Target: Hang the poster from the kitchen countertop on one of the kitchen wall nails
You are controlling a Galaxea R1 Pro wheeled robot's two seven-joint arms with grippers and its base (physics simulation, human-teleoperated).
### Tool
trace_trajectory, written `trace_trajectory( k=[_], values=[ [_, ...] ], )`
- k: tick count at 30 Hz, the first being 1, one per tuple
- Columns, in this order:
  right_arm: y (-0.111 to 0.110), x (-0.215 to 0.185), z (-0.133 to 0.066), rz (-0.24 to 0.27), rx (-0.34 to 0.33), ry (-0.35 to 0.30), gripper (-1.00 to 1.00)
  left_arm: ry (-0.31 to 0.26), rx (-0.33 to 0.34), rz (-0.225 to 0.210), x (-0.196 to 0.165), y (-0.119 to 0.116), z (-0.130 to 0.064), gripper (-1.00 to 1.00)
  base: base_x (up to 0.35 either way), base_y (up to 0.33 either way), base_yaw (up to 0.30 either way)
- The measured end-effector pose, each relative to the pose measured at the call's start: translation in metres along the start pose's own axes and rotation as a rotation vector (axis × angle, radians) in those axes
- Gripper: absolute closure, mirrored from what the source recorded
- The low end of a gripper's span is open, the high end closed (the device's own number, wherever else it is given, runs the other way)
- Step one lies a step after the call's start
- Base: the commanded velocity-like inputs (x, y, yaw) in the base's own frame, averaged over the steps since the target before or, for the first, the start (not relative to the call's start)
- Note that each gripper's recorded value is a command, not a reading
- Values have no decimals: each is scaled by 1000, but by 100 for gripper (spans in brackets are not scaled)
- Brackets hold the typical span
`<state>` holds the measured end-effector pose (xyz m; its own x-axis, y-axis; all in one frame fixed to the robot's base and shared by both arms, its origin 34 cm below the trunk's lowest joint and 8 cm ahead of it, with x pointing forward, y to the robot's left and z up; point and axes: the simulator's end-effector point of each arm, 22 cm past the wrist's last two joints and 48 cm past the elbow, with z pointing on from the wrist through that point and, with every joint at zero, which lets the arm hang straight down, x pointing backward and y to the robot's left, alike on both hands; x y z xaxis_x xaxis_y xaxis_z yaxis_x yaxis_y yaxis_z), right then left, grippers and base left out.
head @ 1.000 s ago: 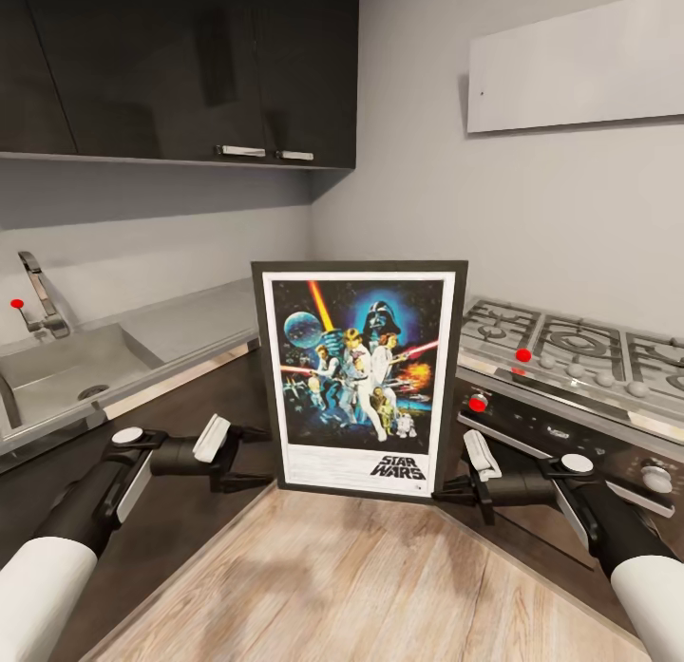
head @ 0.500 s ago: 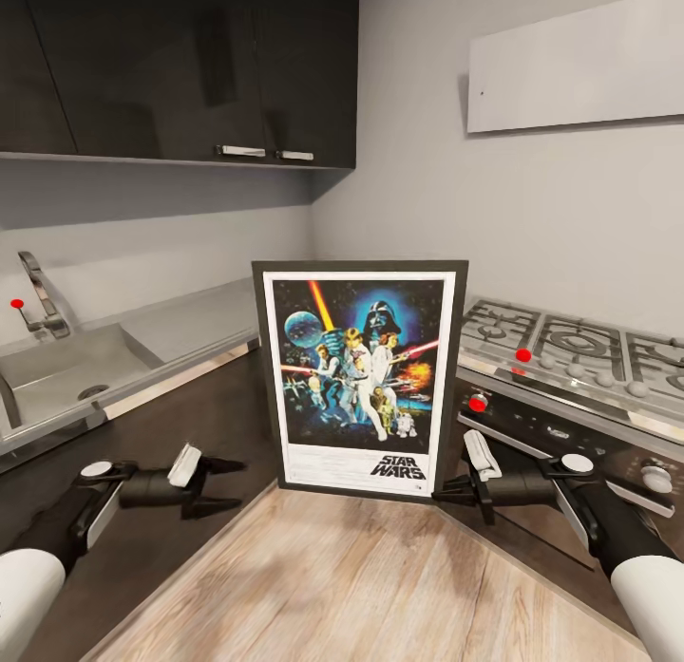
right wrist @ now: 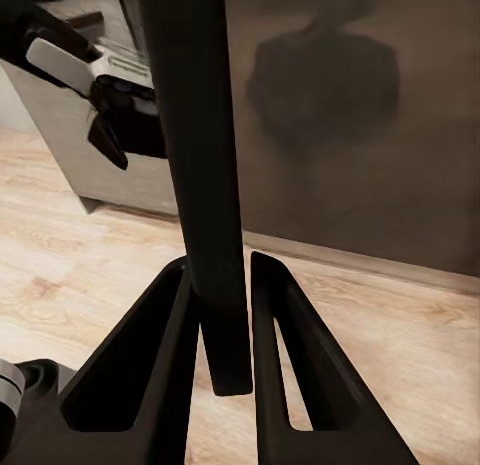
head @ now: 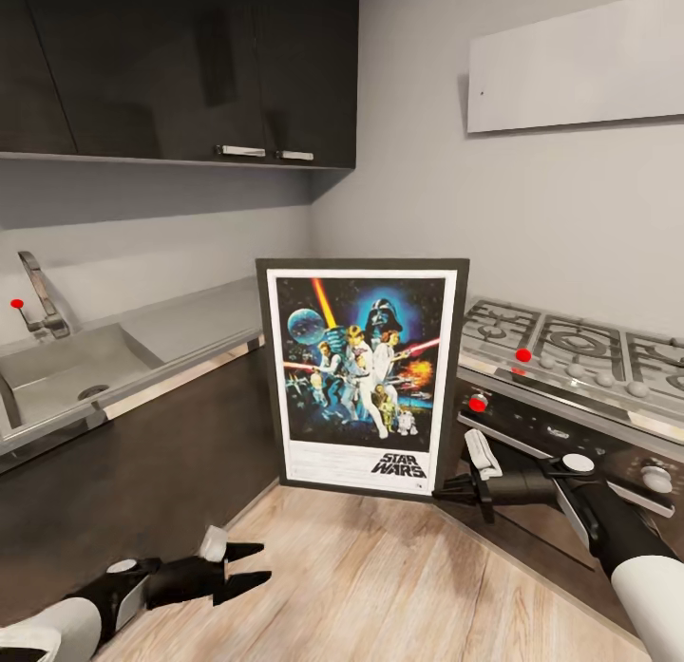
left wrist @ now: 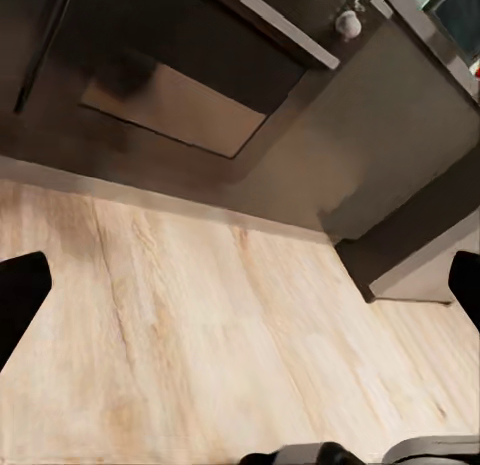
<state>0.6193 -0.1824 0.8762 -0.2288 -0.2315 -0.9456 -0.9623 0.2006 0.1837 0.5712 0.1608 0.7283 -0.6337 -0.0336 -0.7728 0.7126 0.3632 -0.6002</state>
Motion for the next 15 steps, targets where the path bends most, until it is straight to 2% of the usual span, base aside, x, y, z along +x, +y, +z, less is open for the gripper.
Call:
trace_trajectory(
  k=[1, 4, 8, 12, 13, 15],
  values=[
    [0, 0, 0, 0, 0, 0, 100, -1, -14, -7, 7, 1, 3, -100, 0, 0, 0],
    [0, 0, 0, 2, 2, -1, 100, 24, -44, -66, 54, -7, 10, -100, 0, 0, 0],
    [-1, -1, 0, 2, 2, -2, 100, 26, -79, -111, 83, -10, 10, -100, 0, 0, 0],
    [-1, -1, -1, 2, 4, -2, 100, -36, -148, -150, 84, 1, 4, -100, 0, 0, 0],
    [-1, -2, -2, 2, 5, -8, 100, -93, -229, -201, 92, 13, -6, -100, 0, 0, 0],
    [-1, -7, -3, 2, 5, -30, 100, -123, -274, -232, 99, 18, -13, -100, 0, 0, 0]
  ],
)
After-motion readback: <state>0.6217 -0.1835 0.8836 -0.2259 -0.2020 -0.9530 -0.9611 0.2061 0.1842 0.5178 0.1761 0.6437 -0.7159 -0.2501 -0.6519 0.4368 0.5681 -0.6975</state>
